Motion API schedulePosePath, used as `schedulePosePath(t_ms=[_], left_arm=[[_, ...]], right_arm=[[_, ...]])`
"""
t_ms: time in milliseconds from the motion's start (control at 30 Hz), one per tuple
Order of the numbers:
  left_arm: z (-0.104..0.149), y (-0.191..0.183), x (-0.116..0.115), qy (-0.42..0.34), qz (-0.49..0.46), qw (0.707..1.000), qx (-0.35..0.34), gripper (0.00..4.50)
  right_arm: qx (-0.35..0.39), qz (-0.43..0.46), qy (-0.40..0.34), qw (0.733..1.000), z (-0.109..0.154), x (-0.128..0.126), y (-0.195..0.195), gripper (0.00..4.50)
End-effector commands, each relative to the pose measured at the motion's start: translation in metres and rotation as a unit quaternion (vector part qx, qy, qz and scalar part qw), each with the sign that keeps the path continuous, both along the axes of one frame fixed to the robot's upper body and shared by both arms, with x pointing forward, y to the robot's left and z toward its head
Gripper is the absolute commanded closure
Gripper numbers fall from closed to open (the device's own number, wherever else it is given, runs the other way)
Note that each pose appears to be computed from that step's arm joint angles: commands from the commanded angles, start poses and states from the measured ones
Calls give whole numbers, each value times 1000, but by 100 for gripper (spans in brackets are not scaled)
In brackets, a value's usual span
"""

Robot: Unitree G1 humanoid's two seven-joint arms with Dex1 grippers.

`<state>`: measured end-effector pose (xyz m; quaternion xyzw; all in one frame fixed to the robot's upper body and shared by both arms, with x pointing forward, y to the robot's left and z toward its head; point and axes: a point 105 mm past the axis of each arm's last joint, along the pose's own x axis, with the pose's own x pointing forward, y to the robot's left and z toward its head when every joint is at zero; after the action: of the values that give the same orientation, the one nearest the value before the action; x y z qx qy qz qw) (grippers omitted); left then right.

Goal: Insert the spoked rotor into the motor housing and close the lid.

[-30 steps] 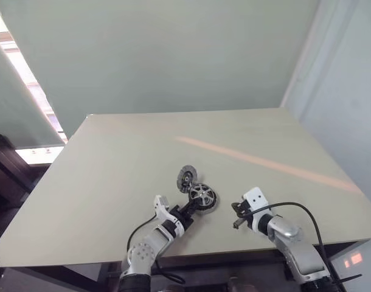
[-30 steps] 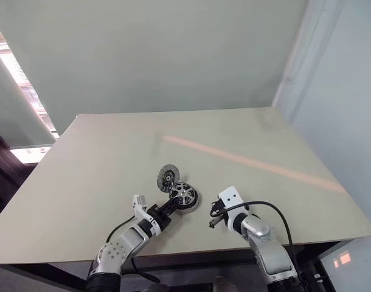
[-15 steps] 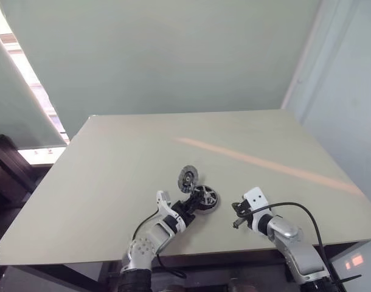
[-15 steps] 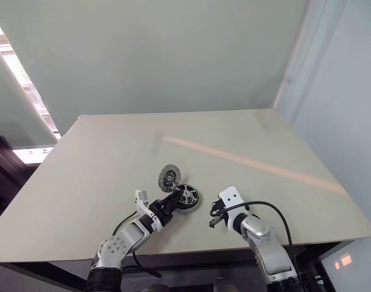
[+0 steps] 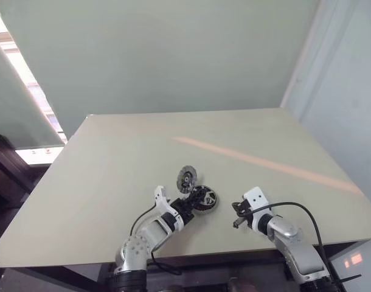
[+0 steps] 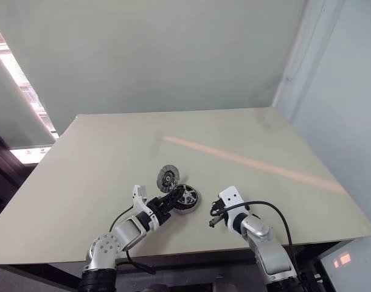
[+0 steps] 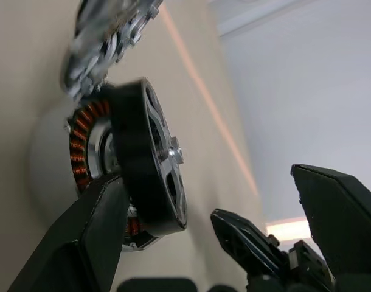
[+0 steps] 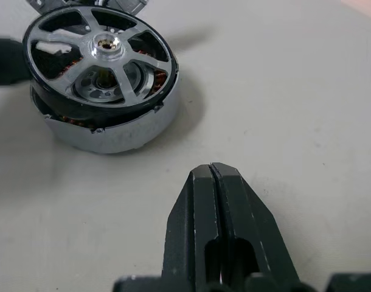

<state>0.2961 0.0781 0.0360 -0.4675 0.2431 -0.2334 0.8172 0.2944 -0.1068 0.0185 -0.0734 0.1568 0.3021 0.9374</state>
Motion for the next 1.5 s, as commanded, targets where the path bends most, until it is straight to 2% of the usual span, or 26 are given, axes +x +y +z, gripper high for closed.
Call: schedulePosePath(t_ms=[33,200,367,433,500,667,867,1000,1100,1333,1500], left_arm=[[33,3,0,-57,-9,998,26,3],[42,7,-4,-68,-15,994,82,3],[40,14,-15,-67,-47,987,140,3],[34,18,-20,-89,-66,974,197,3],[27,17,-24,-103,-81,966,222,3],[21,19,-23,-144,-82,956,244,3],[52,51,-17,-276,-24,929,245,3],[53,73,-11,-287,11,918,274,3],[50,82,-6,-278,35,913,298,3],[50,80,-8,-265,39,913,307,3],[54,77,-11,-267,35,917,294,3]], right_arm=[[14,4,-28,999,16,8,2,450],[15,9,-26,999,15,11,4,450],[16,16,-26,999,14,12,6,450],[17,19,-26,999,14,12,8,450],[18,21,-27,999,14,12,9,450],[40,17,-38,998,20,12,12,450],[150,19,-45,987,46,19,40,450],[160,47,-53,985,54,29,68,450],[147,60,-37,987,44,36,82,450],[92,76,20,993,-4,36,87,450],[92,72,18,993,-7,37,83,450]])
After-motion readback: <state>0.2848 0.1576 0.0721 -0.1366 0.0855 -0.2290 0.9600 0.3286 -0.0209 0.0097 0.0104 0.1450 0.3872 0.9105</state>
